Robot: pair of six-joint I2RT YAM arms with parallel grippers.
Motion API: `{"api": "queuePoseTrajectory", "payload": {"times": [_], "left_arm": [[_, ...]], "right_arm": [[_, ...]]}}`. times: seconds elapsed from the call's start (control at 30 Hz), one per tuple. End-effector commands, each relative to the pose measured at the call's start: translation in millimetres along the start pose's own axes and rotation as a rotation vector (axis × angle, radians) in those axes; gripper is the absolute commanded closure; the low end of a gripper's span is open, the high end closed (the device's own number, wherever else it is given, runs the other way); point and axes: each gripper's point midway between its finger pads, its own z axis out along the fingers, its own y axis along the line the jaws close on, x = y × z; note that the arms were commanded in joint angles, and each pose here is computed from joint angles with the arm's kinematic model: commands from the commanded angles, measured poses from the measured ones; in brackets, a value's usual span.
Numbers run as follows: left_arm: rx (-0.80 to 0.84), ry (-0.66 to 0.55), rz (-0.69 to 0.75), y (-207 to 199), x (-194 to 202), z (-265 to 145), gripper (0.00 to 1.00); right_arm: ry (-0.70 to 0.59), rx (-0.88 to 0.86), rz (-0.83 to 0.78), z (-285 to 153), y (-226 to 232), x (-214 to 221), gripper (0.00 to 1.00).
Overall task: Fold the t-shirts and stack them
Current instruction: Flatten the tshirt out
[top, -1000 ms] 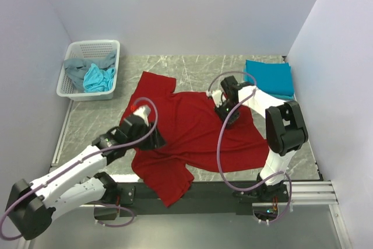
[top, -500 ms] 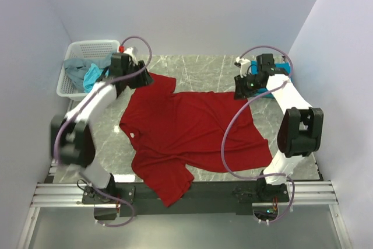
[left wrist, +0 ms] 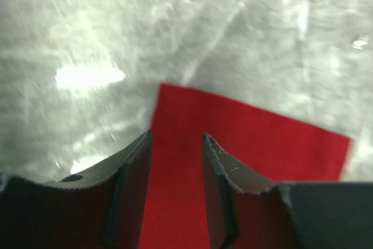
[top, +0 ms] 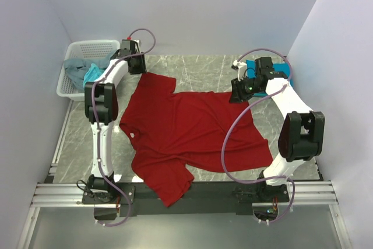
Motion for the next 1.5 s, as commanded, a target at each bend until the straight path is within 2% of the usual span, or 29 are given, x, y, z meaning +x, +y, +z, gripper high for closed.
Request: {"api": "queuePoseTrajectory", "payload": {"times": [0.0, 0.1, 0.27, 0.43, 0.7, 0.83, 0.93, 1.03, 1.07, 1.3, 1.47], "left_arm": [[-0.075, -0.001, 0.094, 17.3, -8.7, 4.9, 0.55], [-0.06, 0.007, 0.133, 23.2, -5.6, 16.6, 0.55], [0.044, 0.033, 0.159, 10.0, 0.6, 31.2, 0.55], [0.04, 0.078, 0.151, 12.1, 19.4, 47.0, 0.55], [0.013, 0.097, 0.192, -0.1, 26.2, 49.5, 0.58], [-0.029, 0.124, 0.23, -2.2, 36.9, 51.7, 0.62], [-0.049, 0.129, 0.238, -3.3, 40.5, 51.9, 0.71], [-0.074, 0.123, 0.231, 0.3, 38.7, 51.3, 0.89], [-0.126, 0.111, 0.228, 10.3, 34.8, 49.6, 1.0], [-0.28, -0.044, 0.128, 53.3, -25.5, 10.4, 1.0], [-0.308, -0.075, 0.057, 87.9, -41.6, -4.9, 1.0]], "right_arm": [[-0.033, -0.025, -0.029, -6.9, 6.2, -11.1, 0.64], [-0.036, -0.035, -0.03, -7.9, 8.9, -11.8, 0.64], [-0.035, -0.038, -0.028, -7.7, 9.4, -11.0, 0.64], [-0.024, -0.043, -0.023, -5.9, 8.7, -8.8, 0.64], [-0.023, -0.047, -0.02, -6.8, 8.1, -9.1, 0.64], [-0.026, -0.048, -0.016, -8.9, 7.5, -9.3, 0.64], [-0.029, -0.047, -0.015, -10.7, 6.3, -9.4, 0.64], [-0.025, -0.047, -0.012, -11.3, 5.7, -8.1, 0.64], [-0.024, -0.047, -0.011, -11.0, 5.7, -7.8, 0.64], [0.04, -0.008, 0.019, -0.8, -10.4, 4.9, 0.64], [0.075, 0.071, 0.043, 13.0, -38.1, -1.5, 0.63]]}}
